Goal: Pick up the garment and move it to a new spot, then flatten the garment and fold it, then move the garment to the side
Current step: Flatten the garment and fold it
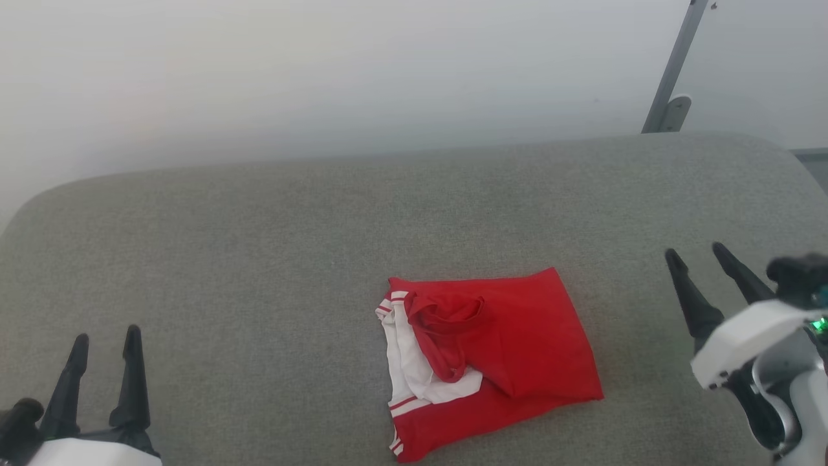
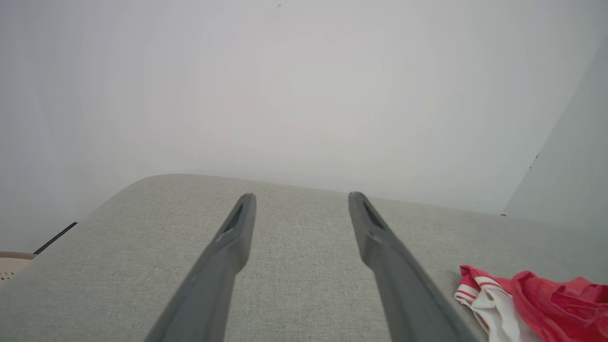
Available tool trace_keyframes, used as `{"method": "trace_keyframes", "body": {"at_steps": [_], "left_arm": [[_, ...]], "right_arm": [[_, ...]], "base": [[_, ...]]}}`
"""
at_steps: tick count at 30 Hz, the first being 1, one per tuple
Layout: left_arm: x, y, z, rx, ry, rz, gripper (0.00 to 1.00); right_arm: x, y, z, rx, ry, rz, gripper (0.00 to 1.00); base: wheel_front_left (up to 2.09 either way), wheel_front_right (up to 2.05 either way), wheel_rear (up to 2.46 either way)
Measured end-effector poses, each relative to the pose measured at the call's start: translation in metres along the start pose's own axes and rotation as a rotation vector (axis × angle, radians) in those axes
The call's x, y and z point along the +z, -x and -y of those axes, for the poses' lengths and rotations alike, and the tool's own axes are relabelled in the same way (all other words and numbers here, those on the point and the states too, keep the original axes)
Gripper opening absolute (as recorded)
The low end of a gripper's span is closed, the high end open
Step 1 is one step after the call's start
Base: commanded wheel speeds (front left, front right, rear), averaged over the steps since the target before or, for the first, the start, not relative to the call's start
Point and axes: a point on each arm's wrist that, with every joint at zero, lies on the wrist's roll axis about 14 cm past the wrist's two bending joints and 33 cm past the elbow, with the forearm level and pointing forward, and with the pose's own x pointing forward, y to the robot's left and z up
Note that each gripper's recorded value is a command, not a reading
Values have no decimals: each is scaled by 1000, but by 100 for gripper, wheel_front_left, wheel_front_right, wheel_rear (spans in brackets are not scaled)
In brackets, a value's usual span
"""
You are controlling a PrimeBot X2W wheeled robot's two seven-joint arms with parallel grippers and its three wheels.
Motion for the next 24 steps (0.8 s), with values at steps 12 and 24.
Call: {"method": "trace_keyframes", "body": {"at_steps": [12,24], "left_arm": [[0,9,-7,7,-17,-10,100],[1,10,-8,7,-15,-10,100]], "right_arm": [[-14,12,19,-70,25,59,100],[-20,12,20,-73,26,56,100]], "base": [[0,0,0],[0,0,0]]}}
